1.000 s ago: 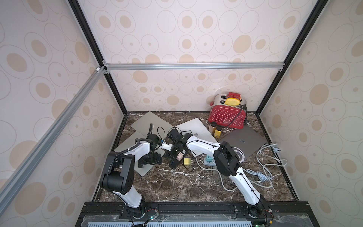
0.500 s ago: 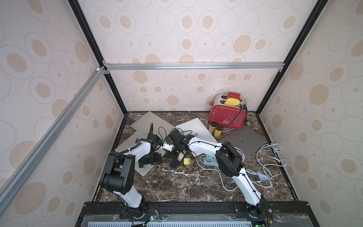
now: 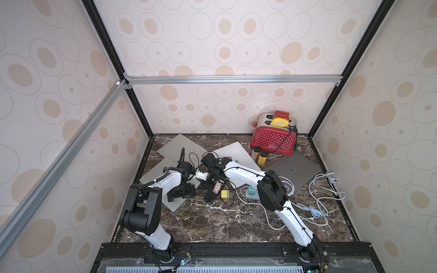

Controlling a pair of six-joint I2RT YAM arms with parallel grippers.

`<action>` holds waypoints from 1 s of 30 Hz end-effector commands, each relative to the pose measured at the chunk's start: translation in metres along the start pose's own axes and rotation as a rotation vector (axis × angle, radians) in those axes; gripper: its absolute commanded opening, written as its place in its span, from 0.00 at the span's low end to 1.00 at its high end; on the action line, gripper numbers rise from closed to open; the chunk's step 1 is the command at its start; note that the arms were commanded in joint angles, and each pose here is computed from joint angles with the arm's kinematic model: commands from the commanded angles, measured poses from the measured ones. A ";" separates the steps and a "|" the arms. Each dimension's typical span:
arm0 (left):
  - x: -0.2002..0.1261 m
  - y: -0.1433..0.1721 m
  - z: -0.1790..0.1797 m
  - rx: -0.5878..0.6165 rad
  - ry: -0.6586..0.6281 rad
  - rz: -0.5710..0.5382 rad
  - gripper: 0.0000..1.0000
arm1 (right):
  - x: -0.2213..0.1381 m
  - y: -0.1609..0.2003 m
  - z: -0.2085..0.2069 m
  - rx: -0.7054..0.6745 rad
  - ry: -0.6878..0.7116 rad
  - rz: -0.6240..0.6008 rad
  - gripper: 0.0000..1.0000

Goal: Unplug the laptop charger
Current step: Remove the charging cable from the laptop.

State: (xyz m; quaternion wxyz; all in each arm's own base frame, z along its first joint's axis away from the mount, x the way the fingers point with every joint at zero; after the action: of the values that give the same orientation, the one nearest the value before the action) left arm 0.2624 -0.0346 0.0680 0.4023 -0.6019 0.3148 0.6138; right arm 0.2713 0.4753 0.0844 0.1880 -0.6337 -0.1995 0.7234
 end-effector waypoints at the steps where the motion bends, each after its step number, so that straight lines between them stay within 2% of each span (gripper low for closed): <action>1: 0.031 -0.013 -0.018 -0.138 0.151 0.002 0.98 | -0.028 0.080 -0.010 0.201 -0.035 0.283 0.00; 9: 0.032 -0.019 -0.018 -0.181 0.143 -0.021 0.98 | -0.017 0.083 -0.013 0.170 -0.084 0.311 0.00; 18: 0.032 -0.022 -0.016 -0.248 0.142 -0.052 0.97 | -0.012 0.086 0.009 0.140 -0.150 0.361 0.00; 30: 0.032 -0.022 -0.018 -0.245 0.164 -0.054 0.97 | -0.008 0.074 0.024 0.271 -0.164 0.236 0.00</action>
State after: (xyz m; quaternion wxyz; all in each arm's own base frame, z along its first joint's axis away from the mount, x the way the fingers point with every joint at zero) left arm 0.2689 -0.0283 0.0676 0.3682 -0.6424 0.2589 0.6203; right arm 0.2553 0.4300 0.0678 0.1779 -0.5721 -0.1138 0.7925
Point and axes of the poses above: each gripper's point midway between its finger pads, its own x axis out along the fingers, its own z axis along the line the jaws close on, y = z × x, the point moved 5 cm from there along -x, back along the fingers, and after that the axes turned 12 degrees about -x, right-handed, at the moved point
